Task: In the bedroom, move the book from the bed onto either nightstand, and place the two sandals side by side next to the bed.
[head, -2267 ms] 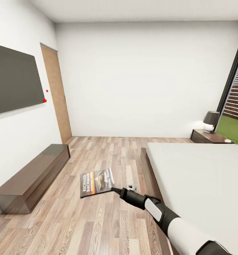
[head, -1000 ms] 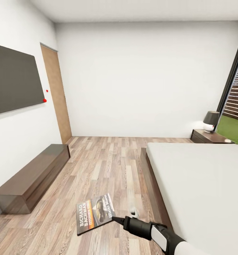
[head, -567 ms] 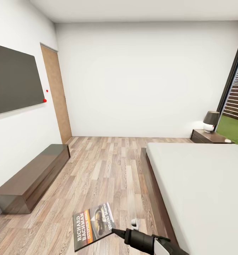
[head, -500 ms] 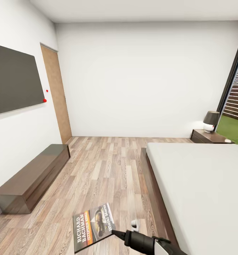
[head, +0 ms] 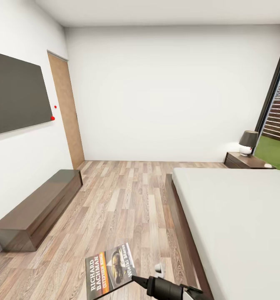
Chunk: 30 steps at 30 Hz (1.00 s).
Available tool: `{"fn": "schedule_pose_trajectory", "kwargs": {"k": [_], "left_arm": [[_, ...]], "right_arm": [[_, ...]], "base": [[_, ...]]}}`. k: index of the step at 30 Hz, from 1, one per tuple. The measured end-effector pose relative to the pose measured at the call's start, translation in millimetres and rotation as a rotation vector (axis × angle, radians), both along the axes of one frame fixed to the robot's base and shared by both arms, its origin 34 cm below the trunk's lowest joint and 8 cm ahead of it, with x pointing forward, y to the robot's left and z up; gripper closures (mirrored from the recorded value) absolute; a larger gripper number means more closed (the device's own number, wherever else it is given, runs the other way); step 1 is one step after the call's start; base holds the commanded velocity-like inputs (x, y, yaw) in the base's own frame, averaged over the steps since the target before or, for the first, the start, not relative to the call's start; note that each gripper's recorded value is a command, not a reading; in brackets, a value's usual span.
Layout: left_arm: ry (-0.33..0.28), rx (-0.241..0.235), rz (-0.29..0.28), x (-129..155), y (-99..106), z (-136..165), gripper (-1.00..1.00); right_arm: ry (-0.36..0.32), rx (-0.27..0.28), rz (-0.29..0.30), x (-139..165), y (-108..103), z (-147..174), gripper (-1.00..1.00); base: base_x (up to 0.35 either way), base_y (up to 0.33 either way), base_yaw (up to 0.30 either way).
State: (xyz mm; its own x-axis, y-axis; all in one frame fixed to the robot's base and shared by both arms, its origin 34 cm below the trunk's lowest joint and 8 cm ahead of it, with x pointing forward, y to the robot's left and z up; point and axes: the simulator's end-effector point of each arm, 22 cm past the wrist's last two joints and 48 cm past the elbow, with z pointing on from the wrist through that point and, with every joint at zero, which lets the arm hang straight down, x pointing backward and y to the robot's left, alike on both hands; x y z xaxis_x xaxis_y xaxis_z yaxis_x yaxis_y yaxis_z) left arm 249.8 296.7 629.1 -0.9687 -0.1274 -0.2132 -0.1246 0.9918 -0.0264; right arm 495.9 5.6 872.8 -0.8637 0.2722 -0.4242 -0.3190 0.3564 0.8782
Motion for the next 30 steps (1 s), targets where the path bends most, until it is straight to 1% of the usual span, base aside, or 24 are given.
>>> {"fn": "schedule_pose_trajectory", "kwargs": {"k": [5, 12, 18, 30], "left_arm": [[0.0, 0.0, 0.0, 0.0, -0.1, 0.0, -1.0], [0.0, 0.0, 0.0, 0.0, -0.1, 0.0, -1.0], [0.0, 0.0, -0.001, 0.0, -0.2, 0.0, -1.0], [0.0, 0.0, -0.001, 0.0, -0.2, 0.0, -1.0]], "right_arm": [[0.003, -0.002, -0.001, -1.3, -0.7, -1.5, 1.0], [0.029, -0.003, 0.0, -16.2, -0.7, -11.7, 1.0], [0.041, -0.002, -0.002, -22.8, -0.9, -15.8, 1.0], [0.047, -0.002, -0.003, -25.6, -1.1, -17.8, 1.0]], "base": [[0.0, 0.0, 0.0], [0.0, 0.0, 0.0], [0.0, 0.0, 0.0], [0.0, 0.0, 0.0]]}}
